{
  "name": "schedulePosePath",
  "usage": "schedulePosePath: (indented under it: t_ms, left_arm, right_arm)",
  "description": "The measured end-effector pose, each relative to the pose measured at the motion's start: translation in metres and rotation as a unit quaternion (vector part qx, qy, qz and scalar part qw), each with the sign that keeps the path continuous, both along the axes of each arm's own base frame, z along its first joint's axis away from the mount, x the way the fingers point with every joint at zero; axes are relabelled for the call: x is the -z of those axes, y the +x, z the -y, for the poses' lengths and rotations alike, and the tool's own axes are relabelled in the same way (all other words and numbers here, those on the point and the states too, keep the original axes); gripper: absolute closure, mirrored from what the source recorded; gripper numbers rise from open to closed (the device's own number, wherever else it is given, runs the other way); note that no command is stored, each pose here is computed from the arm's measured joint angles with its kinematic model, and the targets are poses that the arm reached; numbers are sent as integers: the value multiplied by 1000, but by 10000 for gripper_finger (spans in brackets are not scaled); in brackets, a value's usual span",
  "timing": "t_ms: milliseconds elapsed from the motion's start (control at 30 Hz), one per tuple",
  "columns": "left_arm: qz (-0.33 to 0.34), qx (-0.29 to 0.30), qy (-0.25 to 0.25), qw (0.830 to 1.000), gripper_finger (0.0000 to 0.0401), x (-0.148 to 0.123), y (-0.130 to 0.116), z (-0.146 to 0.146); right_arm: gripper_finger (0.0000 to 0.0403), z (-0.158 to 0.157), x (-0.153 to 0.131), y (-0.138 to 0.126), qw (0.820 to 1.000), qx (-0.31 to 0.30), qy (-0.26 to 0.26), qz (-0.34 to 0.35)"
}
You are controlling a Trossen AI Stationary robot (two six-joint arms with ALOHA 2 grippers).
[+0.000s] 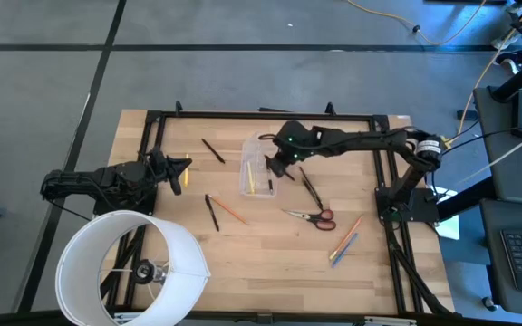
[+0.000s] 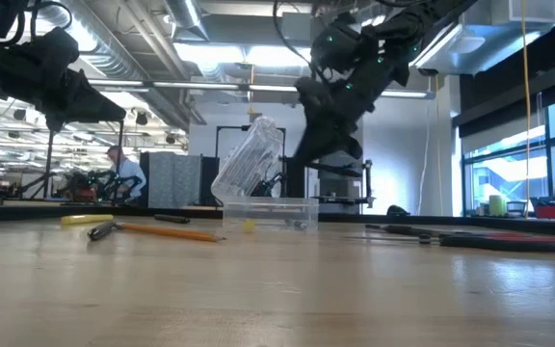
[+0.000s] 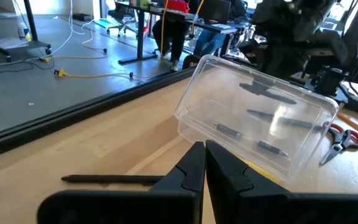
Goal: Pick & place school supplies into a supply box
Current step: Put the top right black pen into the transparent supply box
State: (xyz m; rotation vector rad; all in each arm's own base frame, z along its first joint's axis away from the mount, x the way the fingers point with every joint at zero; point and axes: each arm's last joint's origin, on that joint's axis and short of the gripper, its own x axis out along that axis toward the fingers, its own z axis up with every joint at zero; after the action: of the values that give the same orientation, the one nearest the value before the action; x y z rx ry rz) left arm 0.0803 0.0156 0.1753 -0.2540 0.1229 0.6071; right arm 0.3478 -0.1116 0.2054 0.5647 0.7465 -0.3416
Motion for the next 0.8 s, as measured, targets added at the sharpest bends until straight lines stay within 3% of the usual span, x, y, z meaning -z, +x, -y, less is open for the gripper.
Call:
schedulePosePath:
  t_ms: [267, 800]
  left_arm:
    - [27, -9, -40, 999, 393, 0, 0, 0]
    - [28, -9, -43, 999, 393, 0, 0, 0]
  right_arm:
    - [357, 3, 7, 8, 997, 68, 26, 20]
    - [357, 4, 57, 38, 984, 143, 84, 66]
